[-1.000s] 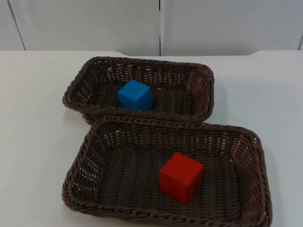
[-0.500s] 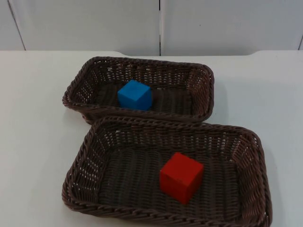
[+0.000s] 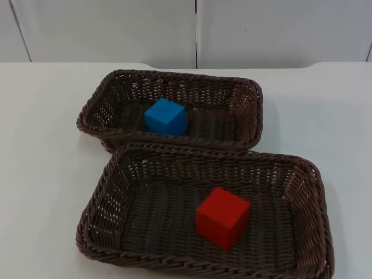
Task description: Pick up one cube with the left hand and place it into the upper basket. Pick up one cube with the right hand and place it into the lower basket.
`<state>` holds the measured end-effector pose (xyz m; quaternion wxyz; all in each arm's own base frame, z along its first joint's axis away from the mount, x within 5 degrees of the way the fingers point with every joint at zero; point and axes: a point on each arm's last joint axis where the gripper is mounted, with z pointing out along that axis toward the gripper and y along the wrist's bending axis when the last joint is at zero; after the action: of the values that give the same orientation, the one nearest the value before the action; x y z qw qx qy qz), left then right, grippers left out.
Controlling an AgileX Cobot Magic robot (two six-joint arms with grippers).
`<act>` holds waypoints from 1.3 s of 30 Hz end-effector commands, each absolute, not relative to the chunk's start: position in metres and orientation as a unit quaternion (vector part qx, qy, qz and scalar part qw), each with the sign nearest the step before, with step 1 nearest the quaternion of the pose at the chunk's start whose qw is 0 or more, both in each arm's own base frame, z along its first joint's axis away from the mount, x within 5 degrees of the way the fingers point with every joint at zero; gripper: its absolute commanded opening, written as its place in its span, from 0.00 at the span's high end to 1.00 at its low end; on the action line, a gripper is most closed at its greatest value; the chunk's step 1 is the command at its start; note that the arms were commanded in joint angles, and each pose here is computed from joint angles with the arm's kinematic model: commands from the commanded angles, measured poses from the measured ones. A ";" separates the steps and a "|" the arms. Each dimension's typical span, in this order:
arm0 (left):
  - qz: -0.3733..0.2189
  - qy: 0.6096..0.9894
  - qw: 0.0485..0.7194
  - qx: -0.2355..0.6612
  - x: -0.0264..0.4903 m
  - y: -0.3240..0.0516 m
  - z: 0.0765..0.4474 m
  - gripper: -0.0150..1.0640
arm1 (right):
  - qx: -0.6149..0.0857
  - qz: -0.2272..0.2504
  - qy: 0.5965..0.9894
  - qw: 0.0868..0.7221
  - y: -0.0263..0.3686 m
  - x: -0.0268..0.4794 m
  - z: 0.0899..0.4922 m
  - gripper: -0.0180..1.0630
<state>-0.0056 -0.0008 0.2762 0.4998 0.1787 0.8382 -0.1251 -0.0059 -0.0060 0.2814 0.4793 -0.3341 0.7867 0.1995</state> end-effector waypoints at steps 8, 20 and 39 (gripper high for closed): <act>-0.125 0.839 0.498 0.179 -0.006 -0.001 0.275 0.01 | -0.336 0.201 0.785 0.480 -0.005 -0.005 0.280 0.01; -0.125 0.839 0.498 0.179 -0.006 -0.001 0.275 0.01 | -0.336 0.201 0.785 0.480 -0.005 -0.005 0.280 0.01; -0.125 0.839 0.498 0.179 -0.006 -0.001 0.275 0.01 | -0.234 0.139 0.821 0.502 -0.004 -0.006 0.280 0.01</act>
<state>-0.0056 -0.0008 0.2762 0.4998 0.1787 0.8382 -0.1251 -0.0069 -0.0048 0.2814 0.4955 -0.2608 0.8139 0.1549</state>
